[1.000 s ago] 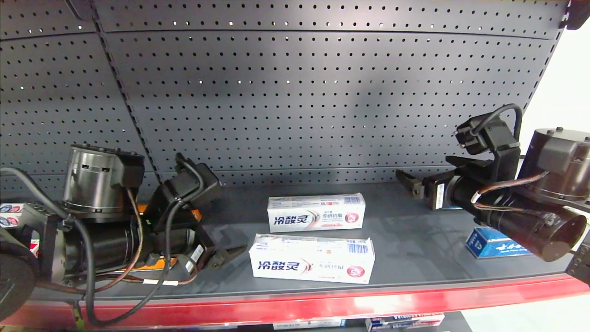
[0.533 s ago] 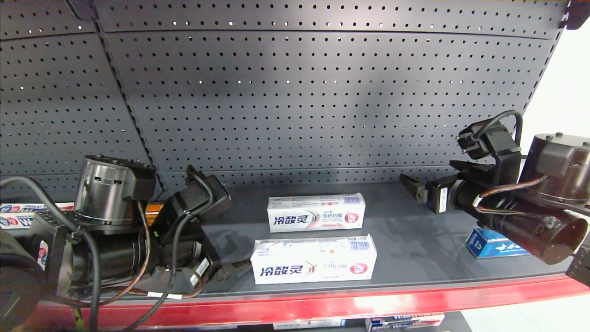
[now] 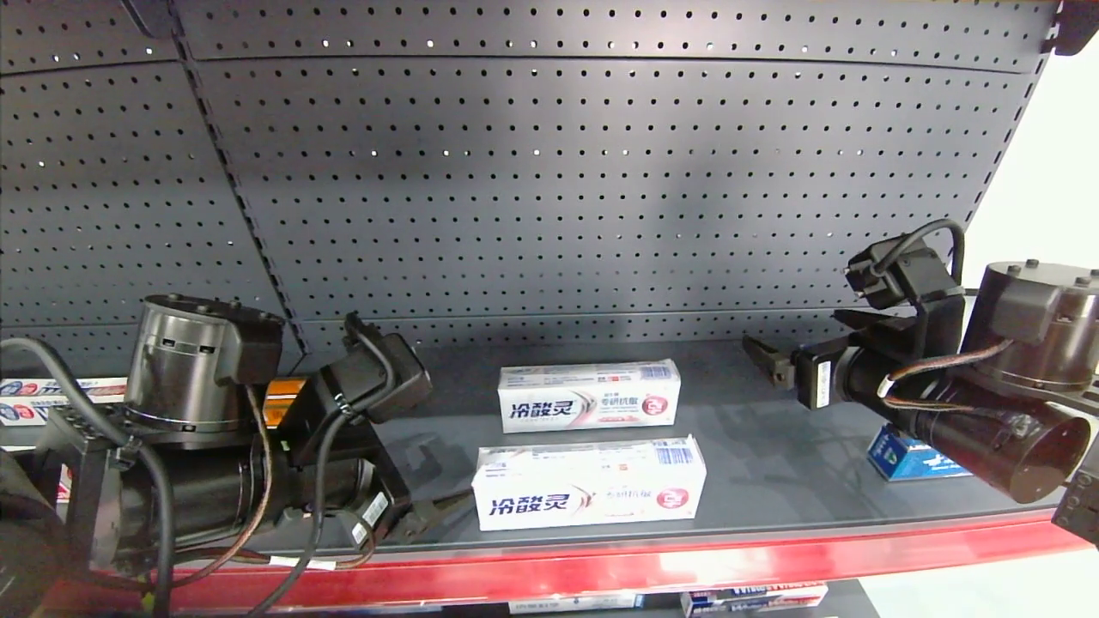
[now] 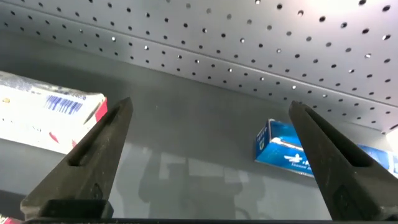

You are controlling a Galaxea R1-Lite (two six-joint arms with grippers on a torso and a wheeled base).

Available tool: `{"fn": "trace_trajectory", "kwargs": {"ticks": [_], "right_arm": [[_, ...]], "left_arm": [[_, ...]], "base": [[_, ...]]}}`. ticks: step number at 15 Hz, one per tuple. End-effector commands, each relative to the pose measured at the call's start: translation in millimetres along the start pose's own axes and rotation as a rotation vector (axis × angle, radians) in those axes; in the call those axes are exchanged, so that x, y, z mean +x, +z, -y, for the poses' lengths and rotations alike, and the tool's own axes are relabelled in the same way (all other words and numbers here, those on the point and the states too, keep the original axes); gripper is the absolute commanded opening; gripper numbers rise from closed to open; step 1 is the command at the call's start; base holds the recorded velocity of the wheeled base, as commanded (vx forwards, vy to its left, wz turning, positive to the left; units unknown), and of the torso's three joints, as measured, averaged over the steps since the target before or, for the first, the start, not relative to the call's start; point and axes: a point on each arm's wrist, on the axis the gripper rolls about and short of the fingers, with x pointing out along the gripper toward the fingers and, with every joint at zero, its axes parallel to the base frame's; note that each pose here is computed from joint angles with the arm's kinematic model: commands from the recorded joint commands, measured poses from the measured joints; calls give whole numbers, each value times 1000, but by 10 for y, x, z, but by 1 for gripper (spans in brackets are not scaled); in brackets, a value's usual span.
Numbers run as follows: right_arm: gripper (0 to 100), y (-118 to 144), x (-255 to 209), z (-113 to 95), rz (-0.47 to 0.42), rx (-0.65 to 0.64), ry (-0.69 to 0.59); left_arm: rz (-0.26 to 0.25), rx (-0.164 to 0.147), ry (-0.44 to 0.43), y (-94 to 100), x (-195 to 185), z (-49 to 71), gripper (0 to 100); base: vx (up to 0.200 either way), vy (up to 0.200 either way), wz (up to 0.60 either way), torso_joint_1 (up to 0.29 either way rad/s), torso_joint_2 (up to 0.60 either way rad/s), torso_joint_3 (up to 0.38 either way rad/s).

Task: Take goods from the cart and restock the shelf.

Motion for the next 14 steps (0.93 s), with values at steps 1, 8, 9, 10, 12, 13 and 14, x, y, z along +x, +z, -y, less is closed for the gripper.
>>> {"fn": "trace_trajectory", "kwargs": {"ticks": [1, 8, 9, 10, 12, 13, 14], "right_arm": [[100, -21, -14, -2, -5, -3, 2], [100, -26, -15, -2, -7, -2, 2], [100, -29, -12, -4, -8, -2, 4], [100, -29, -12, -4, -8, -2, 2], [100, -29, -18, 3, -9, -2, 1], [100, -31, -19, 2, -9, -2, 1], [100, -41, -25, 7, -12, -3, 0]], "left_arm": [[5, 4, -5, 13, -1, 15, 100], [2, 7, -16, 20, 30, 37, 100], [0, 9, -20, 19, 44, 44, 100], [3, 9, -21, 17, 57, 43, 100], [14, 11, -17, 28, 83, 40, 100], [10, 10, -19, 23, 112, 38, 100], [10, 10, -19, 23, 116, 38, 100]], "base": [[0, 0, 0, 0, 0, 0], [0, 0, 0, 0, 0, 0], [0, 0, 0, 0, 0, 0], [0, 0, 0, 0, 0, 0], [0, 0, 0, 0, 0, 0], [0, 0, 0, 0, 0, 0], [0, 0, 0, 0, 0, 0]]}}
